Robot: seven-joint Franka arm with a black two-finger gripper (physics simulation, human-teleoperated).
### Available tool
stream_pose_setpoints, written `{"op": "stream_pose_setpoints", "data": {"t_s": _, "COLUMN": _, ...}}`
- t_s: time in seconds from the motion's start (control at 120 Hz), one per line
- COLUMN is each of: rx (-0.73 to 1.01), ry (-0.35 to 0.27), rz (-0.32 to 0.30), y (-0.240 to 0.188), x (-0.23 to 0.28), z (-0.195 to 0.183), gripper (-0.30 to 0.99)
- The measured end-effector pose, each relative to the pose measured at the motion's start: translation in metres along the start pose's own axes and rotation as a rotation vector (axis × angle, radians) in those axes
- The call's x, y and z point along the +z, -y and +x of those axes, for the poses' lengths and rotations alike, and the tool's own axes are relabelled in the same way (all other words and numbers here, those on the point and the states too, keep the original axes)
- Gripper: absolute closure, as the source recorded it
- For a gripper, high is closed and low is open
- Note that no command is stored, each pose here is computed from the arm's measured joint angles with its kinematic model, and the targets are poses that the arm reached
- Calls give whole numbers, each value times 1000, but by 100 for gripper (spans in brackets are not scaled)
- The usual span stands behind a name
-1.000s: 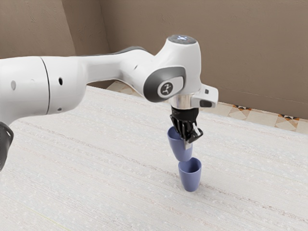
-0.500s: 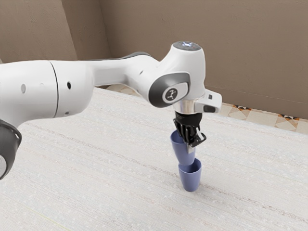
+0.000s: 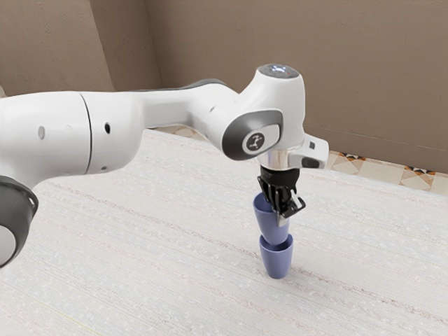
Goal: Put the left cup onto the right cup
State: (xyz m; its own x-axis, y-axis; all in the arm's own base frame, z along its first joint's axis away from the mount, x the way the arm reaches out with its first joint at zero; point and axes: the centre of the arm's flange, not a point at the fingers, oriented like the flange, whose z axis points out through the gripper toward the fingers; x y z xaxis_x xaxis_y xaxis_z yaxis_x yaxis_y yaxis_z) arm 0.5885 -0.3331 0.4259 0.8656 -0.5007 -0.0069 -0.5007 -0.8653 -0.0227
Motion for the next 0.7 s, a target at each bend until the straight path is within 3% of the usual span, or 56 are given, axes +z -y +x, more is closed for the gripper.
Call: {"op": "stream_pose_setpoints", "data": {"t_s": 0.7, "rx": -2, "ry": 13, "rz": 1, "y": 0, "x": 13, "z": 3, "gripper": 78}}
